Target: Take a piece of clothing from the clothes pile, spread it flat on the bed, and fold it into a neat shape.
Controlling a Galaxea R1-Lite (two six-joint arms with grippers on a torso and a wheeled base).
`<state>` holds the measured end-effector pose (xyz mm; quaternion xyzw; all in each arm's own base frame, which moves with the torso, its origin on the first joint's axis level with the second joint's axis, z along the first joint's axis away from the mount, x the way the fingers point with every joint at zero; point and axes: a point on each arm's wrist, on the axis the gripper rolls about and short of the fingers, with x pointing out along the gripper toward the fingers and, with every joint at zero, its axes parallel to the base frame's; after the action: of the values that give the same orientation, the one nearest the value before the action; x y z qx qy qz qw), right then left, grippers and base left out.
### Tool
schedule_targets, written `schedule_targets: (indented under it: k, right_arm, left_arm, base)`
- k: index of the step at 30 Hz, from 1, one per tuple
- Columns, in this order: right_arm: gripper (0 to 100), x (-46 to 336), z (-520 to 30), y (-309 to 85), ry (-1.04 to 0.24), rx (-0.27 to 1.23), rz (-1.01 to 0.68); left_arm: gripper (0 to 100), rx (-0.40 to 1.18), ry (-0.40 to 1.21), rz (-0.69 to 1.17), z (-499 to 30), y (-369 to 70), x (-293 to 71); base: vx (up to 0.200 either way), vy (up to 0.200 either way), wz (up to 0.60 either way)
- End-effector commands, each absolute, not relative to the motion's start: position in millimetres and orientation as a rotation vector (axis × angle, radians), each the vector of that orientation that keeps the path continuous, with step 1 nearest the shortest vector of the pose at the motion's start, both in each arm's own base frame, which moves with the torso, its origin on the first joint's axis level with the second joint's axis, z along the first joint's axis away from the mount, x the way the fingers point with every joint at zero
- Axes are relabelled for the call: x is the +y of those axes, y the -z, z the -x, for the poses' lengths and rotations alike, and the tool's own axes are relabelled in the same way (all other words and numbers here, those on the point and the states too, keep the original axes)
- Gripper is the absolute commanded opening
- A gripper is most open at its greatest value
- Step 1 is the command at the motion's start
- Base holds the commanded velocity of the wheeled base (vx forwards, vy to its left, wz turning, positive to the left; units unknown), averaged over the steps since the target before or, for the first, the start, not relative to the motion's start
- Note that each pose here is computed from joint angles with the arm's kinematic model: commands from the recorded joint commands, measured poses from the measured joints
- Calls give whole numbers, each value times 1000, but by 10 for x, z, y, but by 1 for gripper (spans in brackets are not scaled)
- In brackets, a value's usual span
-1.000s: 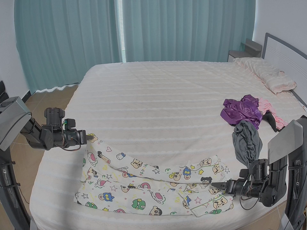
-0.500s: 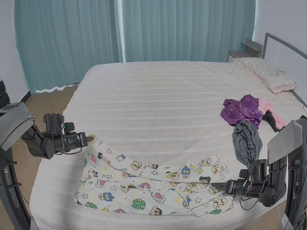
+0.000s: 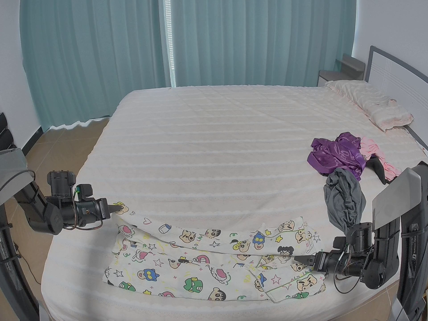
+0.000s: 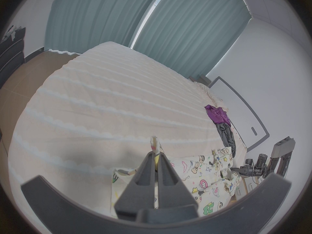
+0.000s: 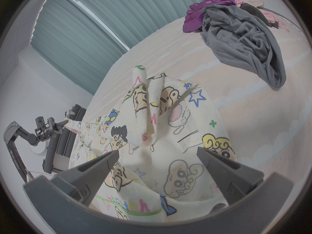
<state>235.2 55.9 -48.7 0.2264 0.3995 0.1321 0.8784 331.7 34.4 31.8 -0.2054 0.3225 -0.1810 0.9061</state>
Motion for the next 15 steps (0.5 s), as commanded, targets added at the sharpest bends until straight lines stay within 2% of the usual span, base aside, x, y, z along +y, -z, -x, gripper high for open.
schedule_targets:
  k: [1,6,15]
  right_arm:
    - [100,561,-2353,483,-278,827,-472]
    - [100,561,-2356,486,-278,828,-474]
    - [100,561,-2356,486,-278,828,-474]
  left_arm:
    - [0,714,371,378,-3180,-160,414]
    - [0,786,381,348,-3097,80,424]
    - [0,816,400,314,-2999,157,447]
  base:
    - [0,0,0]
    - [0,0,0]
    - [0,0,0]
